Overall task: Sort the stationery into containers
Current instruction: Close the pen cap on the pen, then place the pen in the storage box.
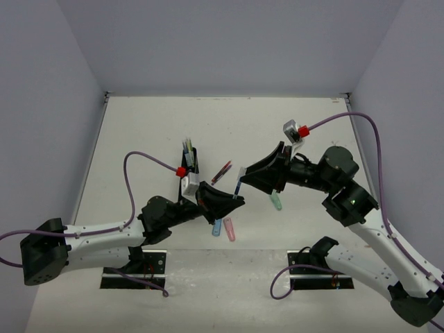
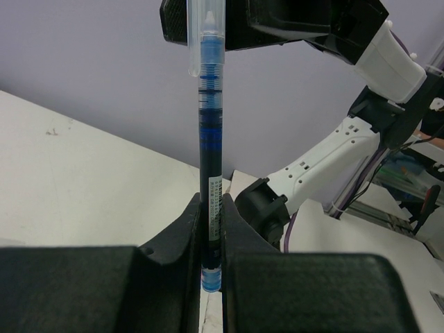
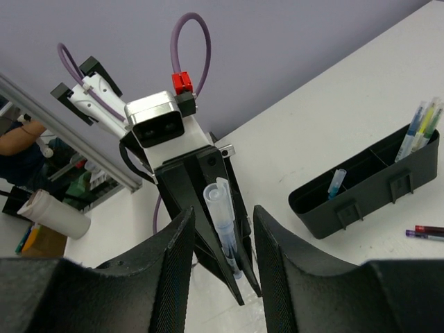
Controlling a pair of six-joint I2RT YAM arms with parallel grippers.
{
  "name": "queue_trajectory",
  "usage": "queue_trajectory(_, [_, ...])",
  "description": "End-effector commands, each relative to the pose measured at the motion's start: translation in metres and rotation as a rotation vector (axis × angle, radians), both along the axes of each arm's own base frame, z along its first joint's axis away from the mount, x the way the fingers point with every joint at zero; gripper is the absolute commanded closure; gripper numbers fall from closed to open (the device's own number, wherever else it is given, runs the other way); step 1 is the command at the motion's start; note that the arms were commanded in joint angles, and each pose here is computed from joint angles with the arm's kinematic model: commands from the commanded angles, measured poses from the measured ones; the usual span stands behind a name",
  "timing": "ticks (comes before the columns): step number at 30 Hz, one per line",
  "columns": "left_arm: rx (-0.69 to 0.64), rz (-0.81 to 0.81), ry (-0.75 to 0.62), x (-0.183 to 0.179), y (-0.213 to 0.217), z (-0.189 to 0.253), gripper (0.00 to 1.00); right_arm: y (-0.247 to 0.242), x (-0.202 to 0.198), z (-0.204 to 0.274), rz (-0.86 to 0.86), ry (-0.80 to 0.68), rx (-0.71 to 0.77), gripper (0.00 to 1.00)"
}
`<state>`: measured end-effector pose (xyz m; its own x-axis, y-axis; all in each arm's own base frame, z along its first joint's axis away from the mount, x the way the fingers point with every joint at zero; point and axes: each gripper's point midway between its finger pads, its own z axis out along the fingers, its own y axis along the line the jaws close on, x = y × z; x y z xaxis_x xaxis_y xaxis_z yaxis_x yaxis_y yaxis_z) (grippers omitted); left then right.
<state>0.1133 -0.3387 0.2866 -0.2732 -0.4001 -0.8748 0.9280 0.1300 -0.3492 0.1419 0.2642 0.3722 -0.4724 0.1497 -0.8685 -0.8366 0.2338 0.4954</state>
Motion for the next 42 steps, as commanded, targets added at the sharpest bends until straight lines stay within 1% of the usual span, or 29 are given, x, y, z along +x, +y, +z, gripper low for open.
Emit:
queue_trajectory(1, [-0.036,0.012,-0.015,0.004,-0.003,0.018,1.00,0.004,-0.005,0.020,0.037,-0.038,0.050,0.65])
queue_trajectory(3, [-0.034,0.028,-0.004,0.007,-0.002,0.018,1.00,0.006,-0.005,0.020,0.049,-0.036,0.048,0.68])
queue_trajectory(6, [-0.033,0.057,0.004,0.012,0.000,0.021,1.00,0.007,-0.004,0.018,0.054,-0.032,0.044,0.79])
queue_trajectory(13, [-0.033,0.079,0.000,0.014,0.003,0.027,1.00,0.009,-0.004,0.012,0.063,-0.029,0.034,0.84])
queue_trajectory(14, [-0.031,0.083,-0.003,0.015,0.003,0.027,1.00,0.009,-0.003,0.011,0.059,-0.027,0.029,0.99])
queue_trajectory(15, [-0.028,0.085,-0.001,0.016,0.003,0.027,0.97,0.009,-0.002,0.013,0.055,-0.031,0.030,1.00])
queue_trajectory(16, [-0.023,0.085,0.001,0.016,0.003,0.024,0.91,0.009,-0.001,0.014,0.049,-0.034,0.030,1.00])
queue_trajectory(17, [-0.017,0.085,0.001,0.016,0.003,0.022,0.72,0.008,0.000,0.015,0.037,-0.039,0.033,1.00])
queue_trajectory(18, [-0.012,0.088,0.005,0.016,0.003,0.020,0.51,0.007,0.002,0.017,0.024,-0.042,0.038,1.00])
queue_trajectory(19, [-0.008,0.091,0.012,0.017,0.003,0.017,0.34,0.007,0.003,0.019,0.014,-0.046,0.042,1.00])
queue_trajectory(20, [-0.003,0.095,0.018,0.018,0.004,0.014,0.20,0.005,0.005,0.021,-0.002,-0.052,0.047,1.00])
queue_trajectory(21, [0.003,0.104,0.025,0.019,0.005,0.011,0.07,0.003,0.007,0.025,-0.024,-0.058,0.054,1.00])
queue_trajectory(22, [0.009,0.108,0.029,0.019,0.005,0.009,0.01,0.002,0.009,0.027,-0.038,-0.065,0.059,1.00])
queue_trajectory(26, [0.051,0.141,0.054,0.025,0.008,-0.003,0.00,-0.003,0.019,0.032,-0.109,-0.082,0.067,1.00])
queue_trajectory(27, [0.065,0.174,0.067,0.030,0.011,-0.007,0.00,-0.005,0.023,0.033,-0.134,-0.095,0.065,1.00])
queue_trajectory(29, [0.131,0.232,0.106,0.039,0.017,-0.021,0.00,-0.007,0.032,0.032,-0.179,-0.121,0.057,1.00])
queue_trajectory(30, [0.164,0.313,0.143,0.050,0.025,-0.024,0.00,-0.011,0.044,0.032,-0.242,-0.138,0.053,1.00])
queue_trajectory(32, [0.180,0.482,0.222,0.071,0.051,-0.011,0.00,-0.015,0.066,0.027,-0.345,-0.156,0.040,1.00])
queue_trajectory(33, [0.210,0.575,0.276,0.080,0.068,-0.009,0.00,-0.014,0.076,0.020,-0.375,-0.156,0.022,1.00])
queue_trajectory(35, [0.266,0.779,0.408,0.093,0.108,-0.010,0.00,-0.006,0.093,0.019,-0.401,-0.175,0.034,1.00])
queue_trajectory(37, [0.329,1.006,0.517,0.097,0.161,-0.010,0.00,0.008,0.111,0.011,-0.417,-0.167,0.032,1.00])
queue_trajectory(39, [0.444,1.185,0.562,0.089,0.212,-0.018,0.00,0.022,0.125,0.007,-0.423,-0.163,0.022,1.00])
queue_trajectory(40, [0.454,1.247,0.576,0.085,0.231,-0.013,0.00,0.033,0.128,0.003,-0.406,-0.161,0.007,1.00])
queue_trajectory(41, [0.434,1.296,0.589,0.083,0.246,-0.004,0.00,0.046,0.130,-0.003,-0.386,-0.158,-0.012,1.00])
queue_trajectory(42, [0.385,1.311,0.597,0.084,0.249,0.007,0.00,0.054,0.135,-0.008,-0.382,-0.159,-0.028,1.00])
